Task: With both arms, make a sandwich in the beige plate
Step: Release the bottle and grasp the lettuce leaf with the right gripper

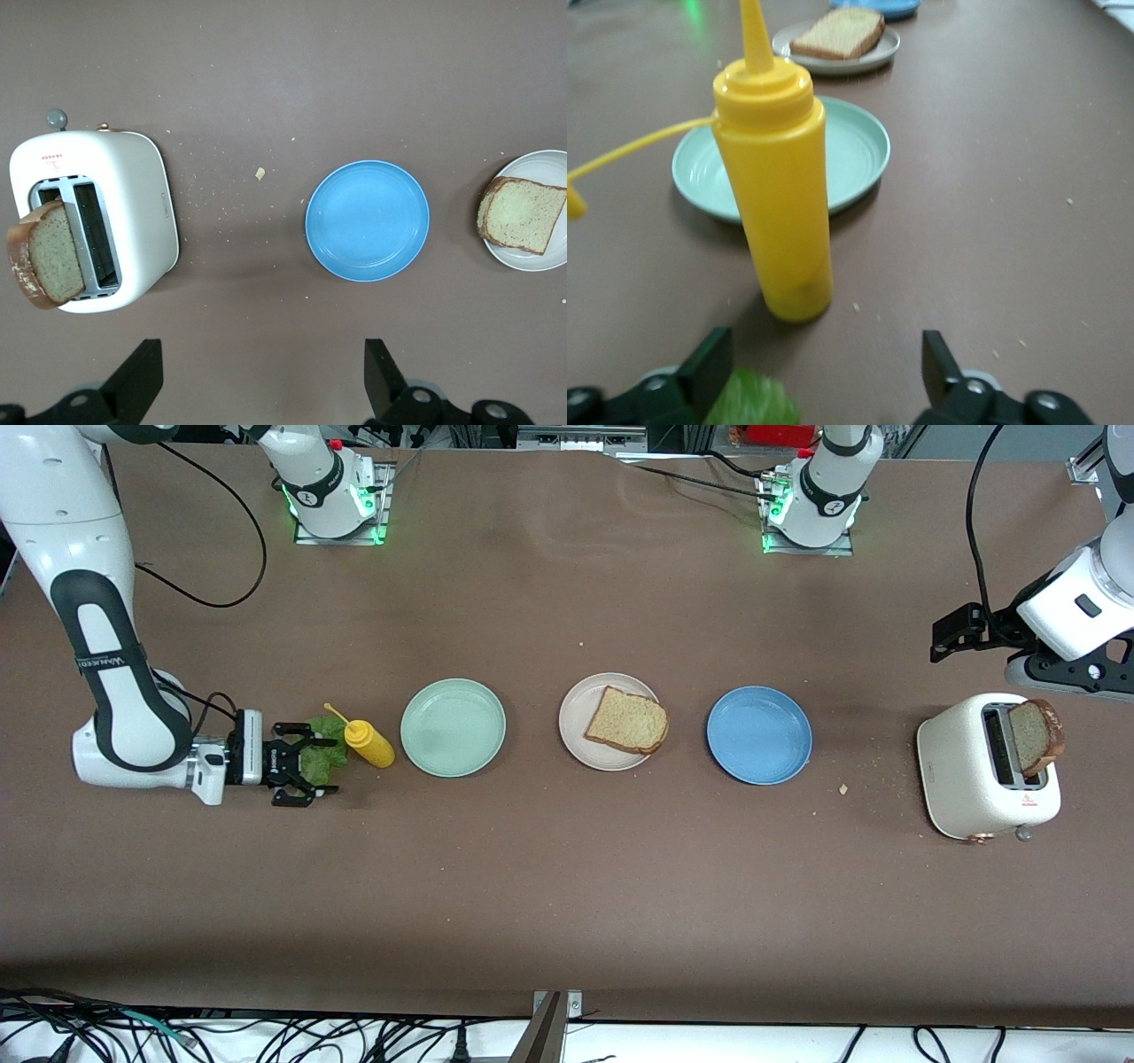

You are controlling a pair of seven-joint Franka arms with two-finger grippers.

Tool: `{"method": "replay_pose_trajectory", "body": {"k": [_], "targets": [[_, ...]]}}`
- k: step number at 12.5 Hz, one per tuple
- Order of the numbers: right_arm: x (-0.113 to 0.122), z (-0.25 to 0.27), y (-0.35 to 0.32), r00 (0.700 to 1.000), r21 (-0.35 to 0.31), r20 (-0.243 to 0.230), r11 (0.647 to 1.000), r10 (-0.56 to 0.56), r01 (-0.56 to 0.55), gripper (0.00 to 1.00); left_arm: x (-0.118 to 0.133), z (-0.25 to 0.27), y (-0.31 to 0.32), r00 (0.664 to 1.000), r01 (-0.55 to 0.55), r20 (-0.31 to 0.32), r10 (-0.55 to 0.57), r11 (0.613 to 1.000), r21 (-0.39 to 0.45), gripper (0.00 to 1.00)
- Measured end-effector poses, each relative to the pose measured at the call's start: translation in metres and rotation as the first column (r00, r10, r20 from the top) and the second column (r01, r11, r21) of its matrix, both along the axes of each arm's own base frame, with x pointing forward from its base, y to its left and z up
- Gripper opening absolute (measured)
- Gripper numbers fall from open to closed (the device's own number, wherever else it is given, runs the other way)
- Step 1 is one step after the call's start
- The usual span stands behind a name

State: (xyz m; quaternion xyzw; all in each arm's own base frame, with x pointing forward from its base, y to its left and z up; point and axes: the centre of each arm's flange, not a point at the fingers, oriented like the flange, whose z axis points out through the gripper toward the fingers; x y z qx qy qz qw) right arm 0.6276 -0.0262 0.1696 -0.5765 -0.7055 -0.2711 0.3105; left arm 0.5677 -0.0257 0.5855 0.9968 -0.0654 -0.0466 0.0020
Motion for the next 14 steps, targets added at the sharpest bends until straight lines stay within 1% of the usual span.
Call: {"method": "replay_pose_trajectory", "body": {"k": [1,2,4,7,8,10,14], "targets": [[0.004,0.009,-0.005,1.0,-0.05,0.031,0.999,-0.001,0.002,1.0,0.0,0.0,0.0,1.0,0.0,0.0,0.0,1.0,0.0,1.0],[0.002,0.014,-0.007,0.999,-0.088,0.05,0.996,-0.009,0.013,1.0,0.0,0.0,0.0,1.0,0.0,0.0,0.0,1.0,0.0,1.0],[-0.012,0.01,-0.01,0.997,-0.165,0.074,0.985,-0.037,0.049,1.0,0.0,0.0,0.0,1.0,0.0,0.0,0.0,1.0,0.0,1.0],[-0.034,0.001,-0.006,0.991,-0.262,0.114,0.96,-0.068,0.096,1.0,0.0,0.0,0.0,1.0,0.0,0.0,0.0,1.0,0.0,1.0],[-0.043,0.003,-0.006,0.989,-0.29,0.129,0.951,-0.076,0.111,1.0,0.0,0.0,0.0,1.0,0.0,0.0,0.0,1.0,0.0,1.0],[-0.063,0.007,-0.008,0.986,-0.327,0.142,0.936,-0.088,0.13,1.0,0.0,0.0,0.0,1.0,0.0,0.0,0.0,1.0,0.0,1.0],[-0.089,-0.008,-0.025,0.982,-0.388,0.143,0.906,-0.122,0.169,1.0,0.0,0.0,0.0,1.0,0.0,0.0,0.0,1.0,0.0,1.0]]}}
